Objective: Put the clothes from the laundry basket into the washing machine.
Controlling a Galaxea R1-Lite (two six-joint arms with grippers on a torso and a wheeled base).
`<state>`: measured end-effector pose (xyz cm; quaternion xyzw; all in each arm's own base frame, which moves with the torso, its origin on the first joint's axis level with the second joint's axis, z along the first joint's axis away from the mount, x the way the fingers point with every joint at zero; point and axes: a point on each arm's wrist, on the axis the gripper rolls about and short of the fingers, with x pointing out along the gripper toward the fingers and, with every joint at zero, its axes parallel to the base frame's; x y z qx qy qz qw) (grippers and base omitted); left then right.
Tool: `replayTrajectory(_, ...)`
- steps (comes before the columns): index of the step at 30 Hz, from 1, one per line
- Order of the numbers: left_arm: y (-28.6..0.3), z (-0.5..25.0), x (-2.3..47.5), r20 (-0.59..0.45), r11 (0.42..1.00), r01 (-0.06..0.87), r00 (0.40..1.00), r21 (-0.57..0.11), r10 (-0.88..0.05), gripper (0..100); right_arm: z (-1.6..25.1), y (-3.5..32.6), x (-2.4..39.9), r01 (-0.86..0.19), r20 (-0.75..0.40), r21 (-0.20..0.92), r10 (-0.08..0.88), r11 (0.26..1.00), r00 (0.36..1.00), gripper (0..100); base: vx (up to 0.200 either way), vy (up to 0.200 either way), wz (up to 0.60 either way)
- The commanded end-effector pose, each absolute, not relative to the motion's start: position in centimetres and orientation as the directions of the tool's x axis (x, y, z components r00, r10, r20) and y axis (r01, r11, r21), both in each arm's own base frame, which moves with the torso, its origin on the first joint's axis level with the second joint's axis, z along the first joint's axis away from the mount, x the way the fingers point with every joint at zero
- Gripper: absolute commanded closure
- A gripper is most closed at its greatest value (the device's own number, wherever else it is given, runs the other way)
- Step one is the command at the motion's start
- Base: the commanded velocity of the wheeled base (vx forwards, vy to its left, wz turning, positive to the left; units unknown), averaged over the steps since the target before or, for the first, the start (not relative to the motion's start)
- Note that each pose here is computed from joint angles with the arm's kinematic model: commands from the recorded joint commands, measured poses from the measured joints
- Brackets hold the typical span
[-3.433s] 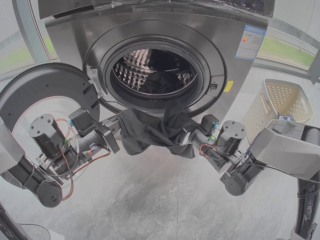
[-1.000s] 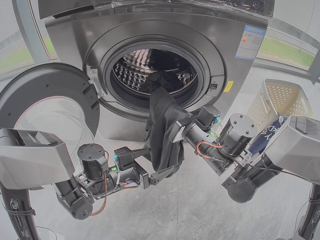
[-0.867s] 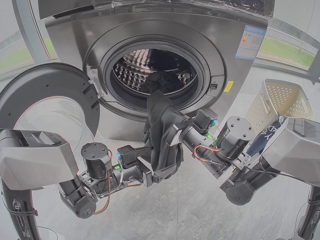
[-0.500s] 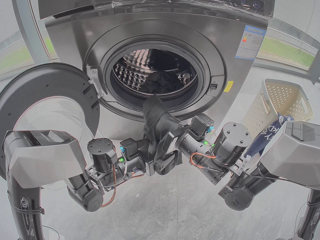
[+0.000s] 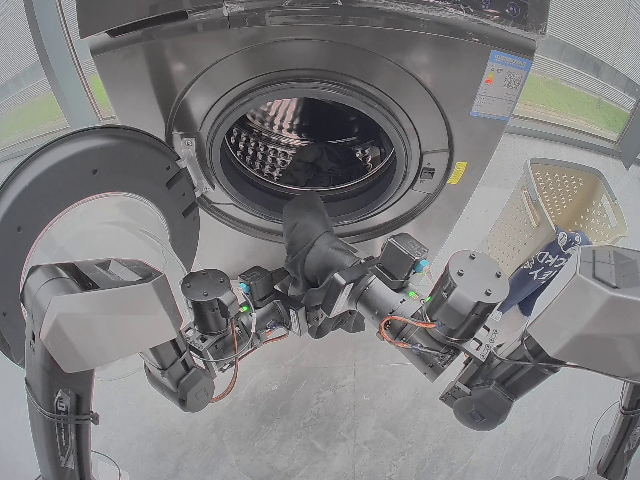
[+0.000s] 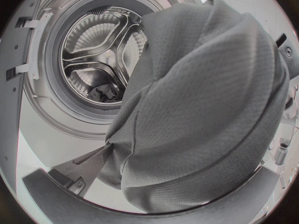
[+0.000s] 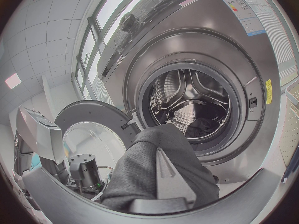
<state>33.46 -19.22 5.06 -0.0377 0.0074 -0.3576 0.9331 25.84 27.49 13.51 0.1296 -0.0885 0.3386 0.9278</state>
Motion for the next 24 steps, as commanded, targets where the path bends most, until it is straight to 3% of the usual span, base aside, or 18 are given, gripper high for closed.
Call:
replayTrajectory(1, -19.4, 4.7, 33.7, 0.012, 0.742, 0.666, 0.745, -0.077, -0.667, 0, 13.8, 27.4, 25.6, -0.653, 0.255, 0.182, 0.606, 0.735, 0.753, 100, 0.000, 0.000, 0.00)
replayTrajectory(24, -19.8, 5.4, 32.7, 0.015, 0.742, 0.666, 0.745, -0.077, -0.667, 0, 12.8, 27.4, 26.8, -0.621, 0.238, 0.186, 0.578, 0.761, 0.780, 100, 0.000, 0.000, 0.00)
